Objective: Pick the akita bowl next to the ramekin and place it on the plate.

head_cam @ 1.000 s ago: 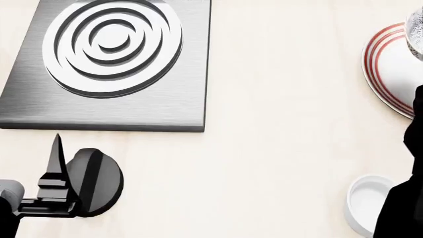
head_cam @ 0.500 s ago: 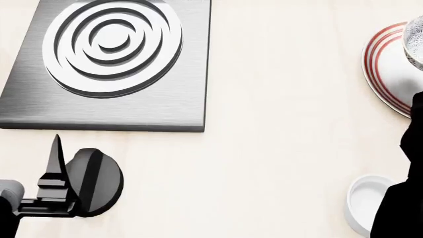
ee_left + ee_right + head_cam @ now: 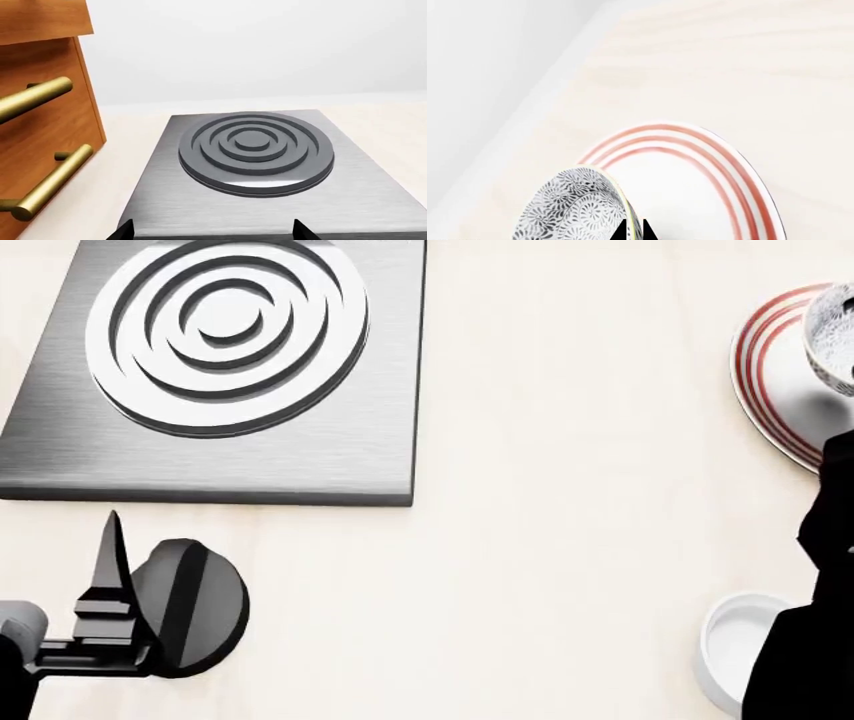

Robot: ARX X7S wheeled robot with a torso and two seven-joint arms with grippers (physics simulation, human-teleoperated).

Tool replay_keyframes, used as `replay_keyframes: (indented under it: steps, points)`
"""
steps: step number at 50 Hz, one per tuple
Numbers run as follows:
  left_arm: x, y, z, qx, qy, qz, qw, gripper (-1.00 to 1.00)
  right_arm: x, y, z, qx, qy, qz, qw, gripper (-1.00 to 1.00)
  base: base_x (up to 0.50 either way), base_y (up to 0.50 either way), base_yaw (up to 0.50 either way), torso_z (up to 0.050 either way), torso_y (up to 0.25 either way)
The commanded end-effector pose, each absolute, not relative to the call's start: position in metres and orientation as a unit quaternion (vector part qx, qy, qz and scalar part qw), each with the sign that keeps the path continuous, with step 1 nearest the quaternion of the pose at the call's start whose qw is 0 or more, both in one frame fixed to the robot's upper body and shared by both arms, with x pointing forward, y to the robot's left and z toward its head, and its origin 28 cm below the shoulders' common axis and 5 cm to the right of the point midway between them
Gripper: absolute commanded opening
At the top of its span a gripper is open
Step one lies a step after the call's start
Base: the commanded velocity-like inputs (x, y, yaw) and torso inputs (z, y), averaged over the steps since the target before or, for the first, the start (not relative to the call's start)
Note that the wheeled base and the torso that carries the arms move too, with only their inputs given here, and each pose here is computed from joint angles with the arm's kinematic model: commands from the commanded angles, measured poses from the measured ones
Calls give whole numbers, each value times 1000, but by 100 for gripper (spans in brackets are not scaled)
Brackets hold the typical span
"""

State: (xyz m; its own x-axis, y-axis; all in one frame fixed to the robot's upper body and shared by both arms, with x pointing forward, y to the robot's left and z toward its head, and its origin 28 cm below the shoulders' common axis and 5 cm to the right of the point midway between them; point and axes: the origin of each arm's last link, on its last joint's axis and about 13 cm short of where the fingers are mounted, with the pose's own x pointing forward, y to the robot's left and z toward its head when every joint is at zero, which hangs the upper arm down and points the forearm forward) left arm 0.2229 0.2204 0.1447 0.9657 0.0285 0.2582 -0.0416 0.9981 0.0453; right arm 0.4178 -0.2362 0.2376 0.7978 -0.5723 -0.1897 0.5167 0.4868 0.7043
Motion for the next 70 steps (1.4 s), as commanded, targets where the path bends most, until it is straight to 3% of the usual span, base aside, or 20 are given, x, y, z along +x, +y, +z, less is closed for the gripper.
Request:
replay_keyframes:
  steps: [1,48,49,60,70]
  points:
    - [225,222,146,23,-129,20,991,100,420,-228,235,395,-32,-300,868,-100,0,0,0,0,0]
    - [225,224,143,22,-127,24,991,100,419,-227,227,399,-22,-300,866,-100,0,0,0,0,0]
    - [225,224,143,22,-127,24,991,100,420,-227,227,399,-23,-300,866,100,0,0,0,0,0]
    - [224,224,143,20,-127,24,991,100,420,-226,231,385,-40,-281,878,100,0,0,0,0,0]
    - [225,225,143,20,-126,26,992,100,425,-218,251,296,-72,-252,918,100,0,0,0,0,0]
